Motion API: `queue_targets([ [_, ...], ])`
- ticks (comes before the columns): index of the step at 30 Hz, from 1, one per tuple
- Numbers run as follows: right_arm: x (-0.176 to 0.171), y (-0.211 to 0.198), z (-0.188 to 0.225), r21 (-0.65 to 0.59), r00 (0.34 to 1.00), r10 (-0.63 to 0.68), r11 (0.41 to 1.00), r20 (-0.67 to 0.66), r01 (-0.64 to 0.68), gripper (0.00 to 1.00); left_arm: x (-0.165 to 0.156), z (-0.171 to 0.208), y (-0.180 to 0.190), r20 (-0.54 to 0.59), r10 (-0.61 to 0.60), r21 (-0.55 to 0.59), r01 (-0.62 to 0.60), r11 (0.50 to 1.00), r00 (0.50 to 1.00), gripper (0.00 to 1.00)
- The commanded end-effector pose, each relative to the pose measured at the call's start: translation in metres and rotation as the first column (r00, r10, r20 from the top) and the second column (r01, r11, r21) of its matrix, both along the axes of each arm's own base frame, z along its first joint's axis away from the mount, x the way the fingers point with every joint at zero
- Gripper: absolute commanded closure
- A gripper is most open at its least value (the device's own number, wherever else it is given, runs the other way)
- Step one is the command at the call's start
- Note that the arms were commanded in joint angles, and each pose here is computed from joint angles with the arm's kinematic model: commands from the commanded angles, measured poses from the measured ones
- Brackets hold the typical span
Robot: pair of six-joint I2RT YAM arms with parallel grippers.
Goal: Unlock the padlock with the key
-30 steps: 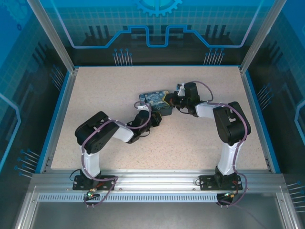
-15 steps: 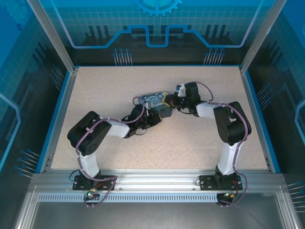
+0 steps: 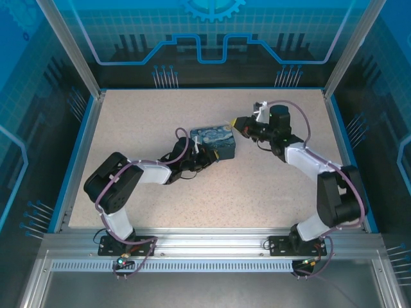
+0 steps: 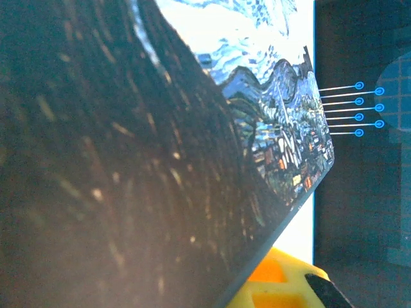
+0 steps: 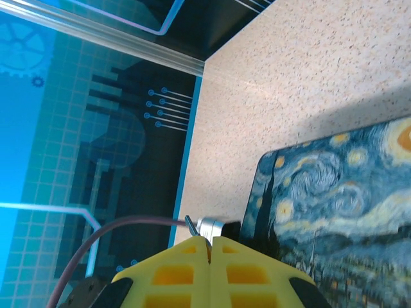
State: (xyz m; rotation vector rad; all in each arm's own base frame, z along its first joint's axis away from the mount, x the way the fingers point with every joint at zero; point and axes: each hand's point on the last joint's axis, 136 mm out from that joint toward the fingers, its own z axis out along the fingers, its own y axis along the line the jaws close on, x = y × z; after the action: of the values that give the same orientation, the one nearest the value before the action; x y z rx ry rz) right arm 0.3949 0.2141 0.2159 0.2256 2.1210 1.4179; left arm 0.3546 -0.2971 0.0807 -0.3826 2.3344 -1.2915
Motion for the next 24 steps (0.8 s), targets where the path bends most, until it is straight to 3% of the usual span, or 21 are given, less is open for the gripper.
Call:
queue_targets([
  [1, -0.027, -0.007, -0.021, -0.004, 0.998, 0.005, 1.0, -0.058, -0.005, 1.0, 0.008, 0.042, -0.006, 0.053, -0.005, -0.116, 0.011, 0.993, 0.999, 1.0],
  [12, -0.095, -0.024, -0.047, 0.011, 0.994, -0.038, 0.999, -0.107, 0.039, 1.0, 0.015, 0.076, -0.01, 0.025, 0.016, -0.303, -0.008, 0.953, 1.0, 1.0],
  [24, -0.1, -0.005, -0.056, 0.107, 0.983, -0.048, 0.992, -0.175, 0.068, 1.0, 0.019, 0.097, -0.007, 0.006, 0.035, -0.434, -0.029, 0.901, 0.999, 1.0],
])
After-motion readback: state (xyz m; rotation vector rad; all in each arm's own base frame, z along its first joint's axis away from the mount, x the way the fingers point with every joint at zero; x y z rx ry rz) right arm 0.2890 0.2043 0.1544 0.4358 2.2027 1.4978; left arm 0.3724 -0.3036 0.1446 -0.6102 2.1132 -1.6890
